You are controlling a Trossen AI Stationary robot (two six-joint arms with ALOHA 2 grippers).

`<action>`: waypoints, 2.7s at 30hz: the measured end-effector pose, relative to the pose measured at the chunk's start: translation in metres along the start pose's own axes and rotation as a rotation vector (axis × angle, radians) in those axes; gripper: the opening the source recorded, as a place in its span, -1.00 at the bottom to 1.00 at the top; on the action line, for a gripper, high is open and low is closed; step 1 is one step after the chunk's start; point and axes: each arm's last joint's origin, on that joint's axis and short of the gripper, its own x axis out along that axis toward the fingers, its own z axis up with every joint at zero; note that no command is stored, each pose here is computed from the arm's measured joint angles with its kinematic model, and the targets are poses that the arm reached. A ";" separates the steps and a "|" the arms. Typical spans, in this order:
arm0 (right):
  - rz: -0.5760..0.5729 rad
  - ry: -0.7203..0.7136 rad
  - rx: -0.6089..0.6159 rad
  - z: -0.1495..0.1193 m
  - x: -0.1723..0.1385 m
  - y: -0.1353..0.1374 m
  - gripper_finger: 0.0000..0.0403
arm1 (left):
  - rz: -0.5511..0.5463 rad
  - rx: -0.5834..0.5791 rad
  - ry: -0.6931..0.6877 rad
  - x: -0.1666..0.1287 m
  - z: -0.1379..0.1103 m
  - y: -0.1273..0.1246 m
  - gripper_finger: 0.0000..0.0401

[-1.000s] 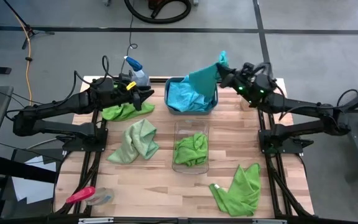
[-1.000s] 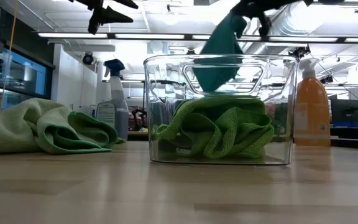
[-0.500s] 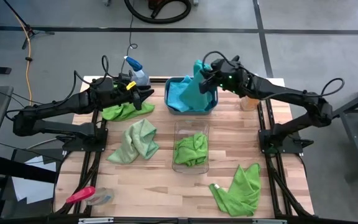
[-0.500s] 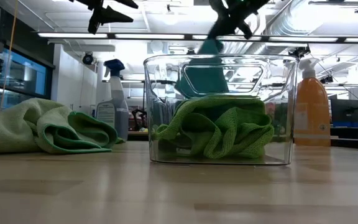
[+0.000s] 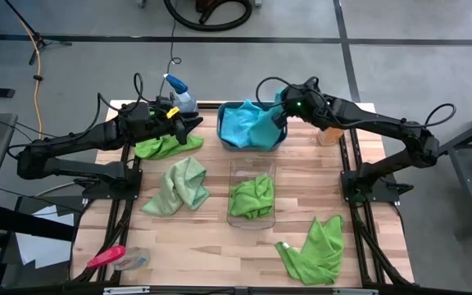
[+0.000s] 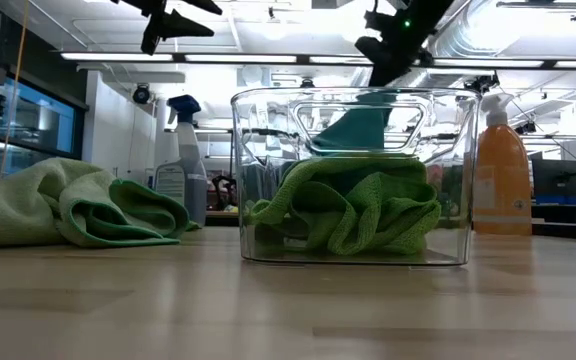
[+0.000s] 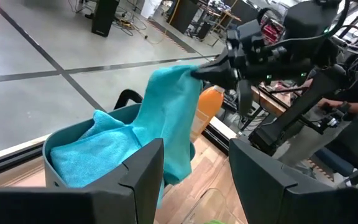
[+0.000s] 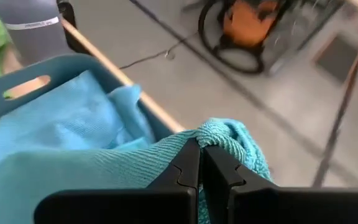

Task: Sort microfiber towel by color & place in baskets
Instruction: Put the blue microfiber towel into the blue bin

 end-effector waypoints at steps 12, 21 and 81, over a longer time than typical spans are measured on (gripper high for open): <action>-0.091 -0.133 -0.007 0.035 -0.014 -0.026 -1.00 | 0.000 0.000 0.000 0.000 0.000 0.000 -0.15; 0.093 -0.014 0.004 0.022 0.001 0.016 -1.00 | 0.002 0.000 -0.001 0.000 0.000 0.000 -0.15; 0.390 0.513 0.175 -0.047 0.155 0.041 0.20 | -0.040 -0.085 -0.024 0.000 0.003 -0.003 -0.15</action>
